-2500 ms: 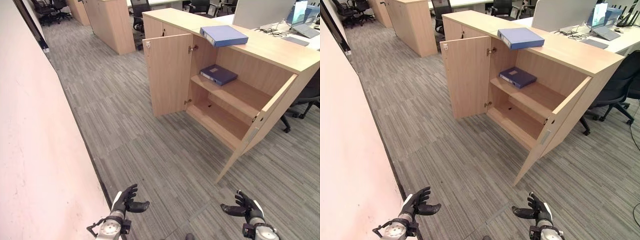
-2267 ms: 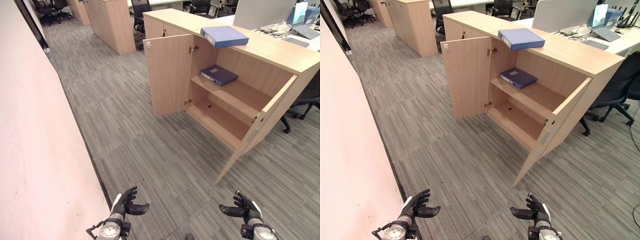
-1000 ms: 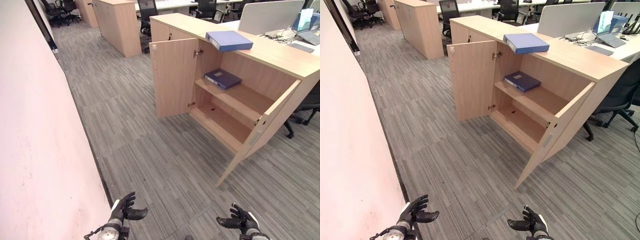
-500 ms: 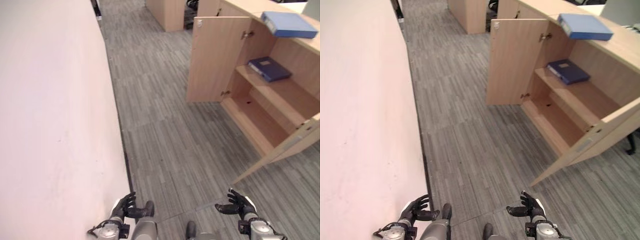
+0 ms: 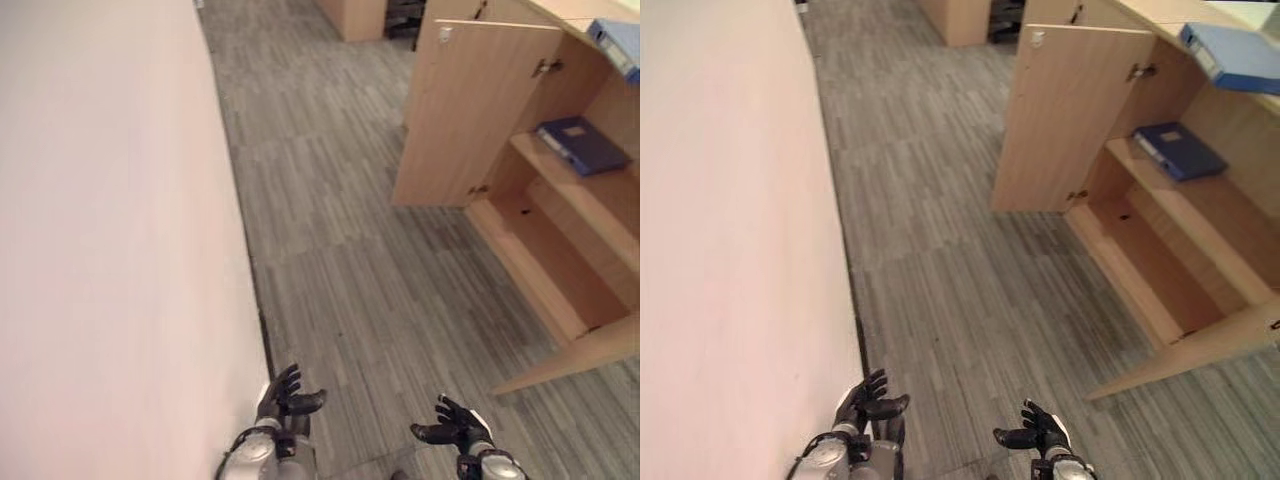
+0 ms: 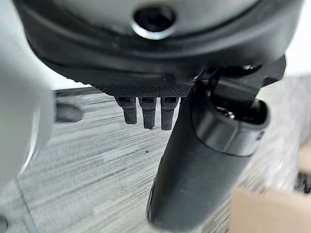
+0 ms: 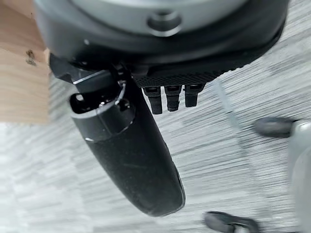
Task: Put the empty folder in the office cabinet
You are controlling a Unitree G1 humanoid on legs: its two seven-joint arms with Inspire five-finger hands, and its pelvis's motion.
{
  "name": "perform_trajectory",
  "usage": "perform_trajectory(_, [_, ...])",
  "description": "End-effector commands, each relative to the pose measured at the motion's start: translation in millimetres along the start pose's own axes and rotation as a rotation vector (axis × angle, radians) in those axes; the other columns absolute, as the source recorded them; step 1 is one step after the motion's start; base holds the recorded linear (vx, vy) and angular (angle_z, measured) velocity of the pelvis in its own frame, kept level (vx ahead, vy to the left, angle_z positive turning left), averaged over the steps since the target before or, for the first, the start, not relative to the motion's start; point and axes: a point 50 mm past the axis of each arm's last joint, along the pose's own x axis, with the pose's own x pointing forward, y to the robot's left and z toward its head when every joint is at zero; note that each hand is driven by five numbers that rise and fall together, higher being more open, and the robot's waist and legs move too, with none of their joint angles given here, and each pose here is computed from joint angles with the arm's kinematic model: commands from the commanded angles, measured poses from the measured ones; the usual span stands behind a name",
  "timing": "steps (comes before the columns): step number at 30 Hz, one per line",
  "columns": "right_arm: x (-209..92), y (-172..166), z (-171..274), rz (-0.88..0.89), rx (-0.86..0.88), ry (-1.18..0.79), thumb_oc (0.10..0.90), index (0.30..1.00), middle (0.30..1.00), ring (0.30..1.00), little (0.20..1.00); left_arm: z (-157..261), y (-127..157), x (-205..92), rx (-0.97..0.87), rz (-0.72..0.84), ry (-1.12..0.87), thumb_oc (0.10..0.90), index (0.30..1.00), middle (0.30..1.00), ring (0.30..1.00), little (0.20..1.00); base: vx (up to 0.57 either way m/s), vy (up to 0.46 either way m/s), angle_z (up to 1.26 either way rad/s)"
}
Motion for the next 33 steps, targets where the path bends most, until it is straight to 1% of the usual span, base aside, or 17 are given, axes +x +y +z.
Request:
perform_trajectory(1, [-1,-28,34,-0.044,-0.078,-0.150,0.800,0.900,0.900,0.900,0.900,31,47,-2,0.207,0.040,-0.133,0.800,0.900,0.900,0.900,0.900,0.31,0.150,-0.13])
perform_trajectory(6, [2,-22,45,-0.025,-0.078,-0.184,0.800,0.900,0.900,0.900,0.900,44,52,-1,0.226,0.045,-0.178,0.800,0.900,0.900,0.900,0.900,0.25,0.155,-0.40])
perform_trajectory(10, [4,-21,48,-0.033,-0.068,-0.189,0.800,0.900,0.900,0.900,0.900,40,54,-2,0.229,0.053,-0.157,0.800,0.900,0.900,0.900,0.900,0.23,0.174,0.02])
perform_trajectory(15, [2,-29,40,-0.060,-0.045,-0.166,0.800,0.900,0.900,0.900,0.900,30,57,-4,0.240,0.053,-0.121,0.800,0.900,0.900,0.900,0.900,0.32,0.066,-0.06])
perform_trajectory(18, [0,-37,29,-0.090,-0.021,-0.122,0.800,0.900,0.900,0.900,0.900,22,60,-7,0.239,0.056,-0.101,0.800,0.900,0.900,0.900,0.900,0.53,-0.124,0.03])
perform_trajectory(24, [-2,-46,20,-0.128,-0.002,-0.083,0.800,0.900,0.900,0.900,0.900,18,62,-8,0.238,0.077,-0.086,0.800,0.900,0.900,0.900,0.900,0.42,-0.158,0.20])
perform_trajectory(27, [-9,-59,6,-0.163,0.010,-0.050,0.800,0.900,0.900,0.900,0.900,6,57,-9,0.242,0.057,-0.051,0.800,0.900,0.900,0.900,0.900,0.51,-0.272,-0.02])
perform_trajectory(30, [-11,-62,2,-0.170,0.015,-0.037,0.800,0.900,0.900,0.900,0.900,4,53,-10,0.244,0.042,-0.046,0.800,0.900,0.900,0.900,0.900,0.24,-0.168,0.20])
perform_trajectory(33, [-15,-76,5,-0.197,-0.005,-0.047,0.800,0.900,0.900,0.900,0.900,2,36,-5,0.213,0.002,-0.035,0.800,0.900,0.900,0.900,0.900,0.38,-0.367,0.23])
